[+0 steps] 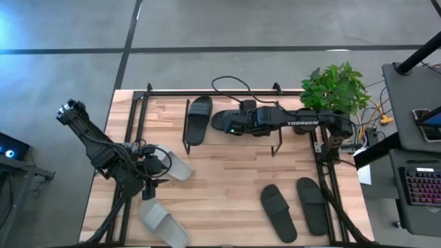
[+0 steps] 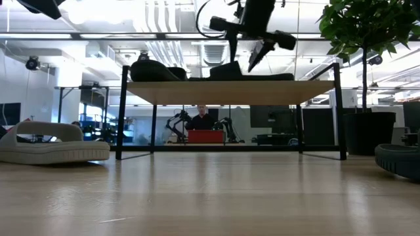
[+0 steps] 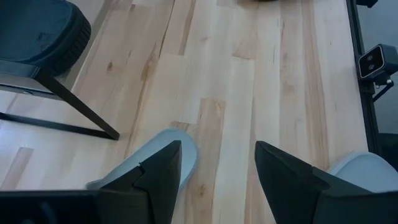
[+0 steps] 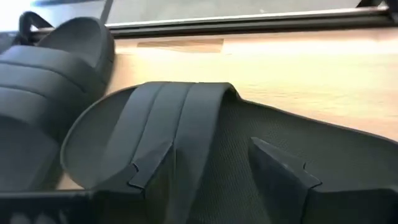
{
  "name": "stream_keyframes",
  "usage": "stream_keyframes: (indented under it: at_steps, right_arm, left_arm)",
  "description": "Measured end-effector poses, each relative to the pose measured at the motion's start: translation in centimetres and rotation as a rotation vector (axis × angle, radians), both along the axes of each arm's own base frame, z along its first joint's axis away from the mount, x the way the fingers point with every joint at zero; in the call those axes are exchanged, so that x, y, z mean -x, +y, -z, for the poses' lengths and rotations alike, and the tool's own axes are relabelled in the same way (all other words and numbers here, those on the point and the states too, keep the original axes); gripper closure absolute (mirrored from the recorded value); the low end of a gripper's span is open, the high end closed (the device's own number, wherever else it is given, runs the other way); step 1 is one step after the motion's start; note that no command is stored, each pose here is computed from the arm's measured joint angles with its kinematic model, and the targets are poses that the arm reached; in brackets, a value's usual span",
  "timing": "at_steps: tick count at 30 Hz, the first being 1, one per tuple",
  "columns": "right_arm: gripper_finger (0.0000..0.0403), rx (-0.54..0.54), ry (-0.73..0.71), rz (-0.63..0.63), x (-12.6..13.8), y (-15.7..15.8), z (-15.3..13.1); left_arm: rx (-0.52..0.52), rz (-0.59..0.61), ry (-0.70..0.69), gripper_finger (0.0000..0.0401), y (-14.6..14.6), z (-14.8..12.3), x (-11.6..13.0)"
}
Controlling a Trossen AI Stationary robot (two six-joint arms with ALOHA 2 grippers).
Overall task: Pick and place slides into the shelf
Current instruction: Put the black slipper on the shelf
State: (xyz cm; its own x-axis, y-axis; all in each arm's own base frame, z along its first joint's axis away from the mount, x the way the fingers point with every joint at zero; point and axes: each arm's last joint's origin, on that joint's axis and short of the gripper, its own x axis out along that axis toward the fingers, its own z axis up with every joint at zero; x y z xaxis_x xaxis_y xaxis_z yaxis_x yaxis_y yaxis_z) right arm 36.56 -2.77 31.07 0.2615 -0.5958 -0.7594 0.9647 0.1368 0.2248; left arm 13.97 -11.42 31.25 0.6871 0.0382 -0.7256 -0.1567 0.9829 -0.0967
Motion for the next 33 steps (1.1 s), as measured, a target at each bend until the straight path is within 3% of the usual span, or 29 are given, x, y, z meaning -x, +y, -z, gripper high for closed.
stream_keyframes:
  at_steps: [11,14,19,26,33]
  right_arm:
    - [0.0234,0.051,0.022,-0.136,2.2,0.2,-3.2]
    - [0.0254,0.009,0.063,-0.17,3.1,0.4,-3.5]
    - [0.0302,-0.11,0.16,-0.267,2.9,1.0,-2.3]
    - [0.0366,-0.159,0.276,-0.338,1.4,1.3,0.3]
    - [0.0384,-0.138,0.213,-0.368,0.1,1.3,0.8]
  left_arm:
    - [-0.003,-0.001,0.003,0.0212,0.0,0.0,0.0]
    - [-0.003,-0.001,0.003,0.0212,0.0,0.0,0.0]
    - [-0.011,-0.004,0.004,0.0212,0.1,0.2,0.0]
    - [-0.022,-0.014,-0.006,0.0212,0.1,0.2,0.0]
    - [-0.022,-0.015,-0.005,0.0212,0.1,0.2,0.0]
